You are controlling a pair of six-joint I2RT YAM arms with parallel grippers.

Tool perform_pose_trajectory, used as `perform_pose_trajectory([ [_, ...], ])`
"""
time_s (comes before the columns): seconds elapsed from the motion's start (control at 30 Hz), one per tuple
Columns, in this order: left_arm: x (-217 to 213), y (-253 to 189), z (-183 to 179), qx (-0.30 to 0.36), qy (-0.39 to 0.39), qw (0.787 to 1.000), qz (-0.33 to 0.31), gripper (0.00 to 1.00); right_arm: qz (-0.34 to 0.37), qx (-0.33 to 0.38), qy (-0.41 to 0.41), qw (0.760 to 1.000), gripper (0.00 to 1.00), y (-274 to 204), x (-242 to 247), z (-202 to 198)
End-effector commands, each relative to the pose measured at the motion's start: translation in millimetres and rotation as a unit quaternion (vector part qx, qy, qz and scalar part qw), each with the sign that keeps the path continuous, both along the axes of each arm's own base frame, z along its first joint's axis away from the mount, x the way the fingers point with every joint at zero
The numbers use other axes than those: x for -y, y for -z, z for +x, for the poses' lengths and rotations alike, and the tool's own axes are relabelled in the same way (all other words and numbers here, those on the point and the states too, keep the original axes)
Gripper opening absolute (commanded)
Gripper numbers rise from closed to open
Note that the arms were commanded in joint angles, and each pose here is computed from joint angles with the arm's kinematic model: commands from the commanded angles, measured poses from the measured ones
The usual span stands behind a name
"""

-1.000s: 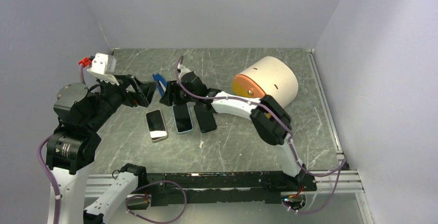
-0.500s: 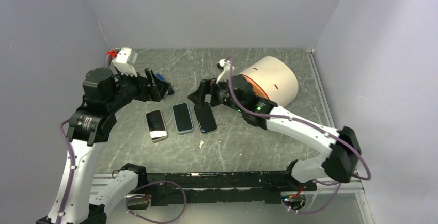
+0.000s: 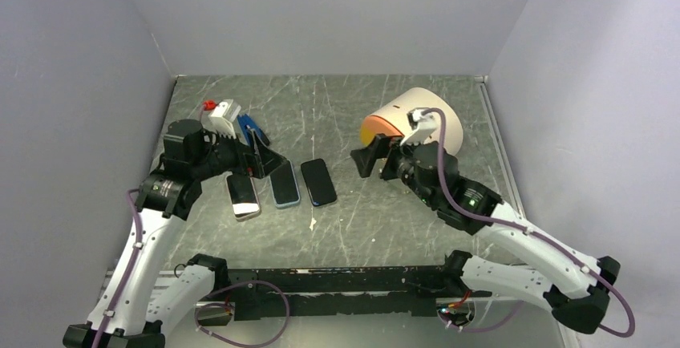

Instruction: Put the phone into the phone case

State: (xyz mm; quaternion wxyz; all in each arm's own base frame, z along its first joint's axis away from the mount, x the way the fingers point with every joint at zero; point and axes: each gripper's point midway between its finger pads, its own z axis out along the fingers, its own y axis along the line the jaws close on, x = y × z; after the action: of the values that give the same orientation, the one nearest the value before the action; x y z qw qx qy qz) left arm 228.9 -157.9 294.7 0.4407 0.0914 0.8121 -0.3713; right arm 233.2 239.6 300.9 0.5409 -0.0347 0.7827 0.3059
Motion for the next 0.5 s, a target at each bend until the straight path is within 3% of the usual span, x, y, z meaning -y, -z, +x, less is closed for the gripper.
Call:
perform_pose_trajectory([
  [0.0, 11.3, -5.2, -4.4, 0.008, 0.022, 0.999, -0.043, 0.94, 0.005, 0.003, 0.05, 0.999, 0.99, -0.5, 30.1, -3.1],
  [0.47, 15.3, 7.5, -4.9, -0.018, 0.037, 0.998, -0.043, 0.94, 0.032, 0.005, 0.065, 0.997, 0.99, -6.8, 44.9, -11.3],
])
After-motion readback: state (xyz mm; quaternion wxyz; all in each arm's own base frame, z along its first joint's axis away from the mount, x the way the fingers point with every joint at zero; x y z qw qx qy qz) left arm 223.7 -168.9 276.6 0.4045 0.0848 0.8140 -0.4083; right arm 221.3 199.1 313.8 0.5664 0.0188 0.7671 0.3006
